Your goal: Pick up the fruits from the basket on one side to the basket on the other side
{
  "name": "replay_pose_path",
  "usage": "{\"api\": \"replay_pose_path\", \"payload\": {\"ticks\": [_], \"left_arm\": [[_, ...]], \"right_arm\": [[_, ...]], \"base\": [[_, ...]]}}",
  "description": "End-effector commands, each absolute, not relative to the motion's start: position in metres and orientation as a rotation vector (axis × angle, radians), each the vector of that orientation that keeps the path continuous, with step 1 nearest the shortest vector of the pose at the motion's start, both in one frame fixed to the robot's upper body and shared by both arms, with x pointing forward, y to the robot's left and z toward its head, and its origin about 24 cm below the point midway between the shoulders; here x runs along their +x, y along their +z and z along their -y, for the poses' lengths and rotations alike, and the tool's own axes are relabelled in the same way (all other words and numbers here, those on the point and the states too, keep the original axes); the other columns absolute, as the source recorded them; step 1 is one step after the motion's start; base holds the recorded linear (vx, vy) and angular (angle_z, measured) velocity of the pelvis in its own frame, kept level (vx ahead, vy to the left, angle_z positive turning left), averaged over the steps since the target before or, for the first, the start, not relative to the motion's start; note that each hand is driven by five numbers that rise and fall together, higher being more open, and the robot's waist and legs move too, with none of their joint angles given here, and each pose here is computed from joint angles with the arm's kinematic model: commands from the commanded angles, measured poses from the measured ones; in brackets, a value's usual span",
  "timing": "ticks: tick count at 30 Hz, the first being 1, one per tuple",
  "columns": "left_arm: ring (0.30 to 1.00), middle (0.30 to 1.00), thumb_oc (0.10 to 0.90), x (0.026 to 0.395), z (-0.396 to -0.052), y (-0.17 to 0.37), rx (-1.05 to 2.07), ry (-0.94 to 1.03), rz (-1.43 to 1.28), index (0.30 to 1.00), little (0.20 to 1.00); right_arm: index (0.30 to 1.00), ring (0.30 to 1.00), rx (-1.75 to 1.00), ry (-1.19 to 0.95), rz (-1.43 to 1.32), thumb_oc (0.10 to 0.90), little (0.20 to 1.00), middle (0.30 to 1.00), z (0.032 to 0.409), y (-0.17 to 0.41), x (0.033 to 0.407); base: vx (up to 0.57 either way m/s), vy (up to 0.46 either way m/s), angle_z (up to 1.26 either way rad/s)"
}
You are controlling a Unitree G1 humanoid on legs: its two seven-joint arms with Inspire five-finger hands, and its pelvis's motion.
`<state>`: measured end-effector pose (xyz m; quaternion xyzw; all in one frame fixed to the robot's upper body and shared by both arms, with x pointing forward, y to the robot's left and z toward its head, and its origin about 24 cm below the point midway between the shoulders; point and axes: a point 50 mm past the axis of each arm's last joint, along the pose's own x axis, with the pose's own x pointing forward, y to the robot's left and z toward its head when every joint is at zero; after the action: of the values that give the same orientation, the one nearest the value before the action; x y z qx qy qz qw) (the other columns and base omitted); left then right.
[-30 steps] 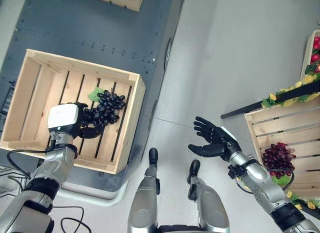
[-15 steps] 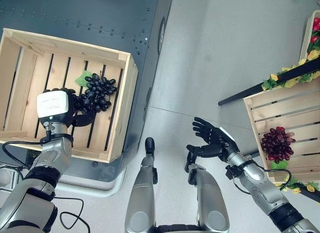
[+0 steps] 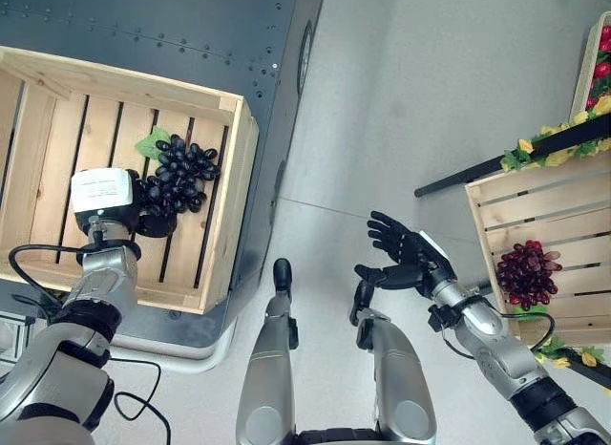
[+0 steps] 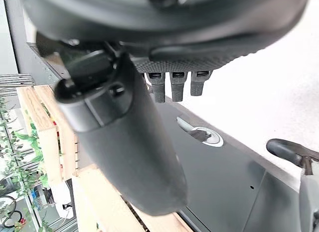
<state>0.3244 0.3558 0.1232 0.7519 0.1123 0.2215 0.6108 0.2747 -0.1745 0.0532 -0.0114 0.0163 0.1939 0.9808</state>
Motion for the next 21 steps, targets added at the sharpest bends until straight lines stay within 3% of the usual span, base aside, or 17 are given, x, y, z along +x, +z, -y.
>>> {"api": "replay_pose_path", "payload": {"ticks": [1,8,9,10,21], "left_arm": [[0.900,0.900,0.800,0.326,-0.374,0.172,1.781,0.753,-0.199,0.900,0.900],[0.900,0.900,0.800,0.336,-0.362,0.169,1.811,0.678,-0.192,0.900,0.900],[0.359,0.359,0.439,0.338,-0.359,0.169,1.820,0.669,-0.179,0.359,0.359],[0.300,0.300,0.400,0.339,-0.358,0.170,1.829,0.661,-0.175,0.300,0.300],[0.300,0.300,0.400,0.337,-0.352,0.177,1.809,0.730,0.022,0.300,0.300]], "right_arm": [[0.900,0.900,0.024,0.401,0.144,0.800,0.900,0.900,0.169,0.088,0.274],[0.900,0.900,0.031,0.390,0.143,0.800,0.900,0.900,0.167,0.087,0.277],[0.900,0.900,0.030,0.389,0.142,0.800,0.900,0.900,0.167,0.087,0.277],[0.900,0.900,0.030,0.387,0.140,0.800,0.900,0.900,0.167,0.087,0.277],[0.900,0.900,0.026,0.391,0.143,0.800,0.900,0.900,0.167,0.086,0.275]], "base": [[0.00,0.000,0.00],[0.01,0.014,0.02],[0.00,0.000,0.00],[0.00,0.000,0.00],[0.00,0.000,0.00]]}}
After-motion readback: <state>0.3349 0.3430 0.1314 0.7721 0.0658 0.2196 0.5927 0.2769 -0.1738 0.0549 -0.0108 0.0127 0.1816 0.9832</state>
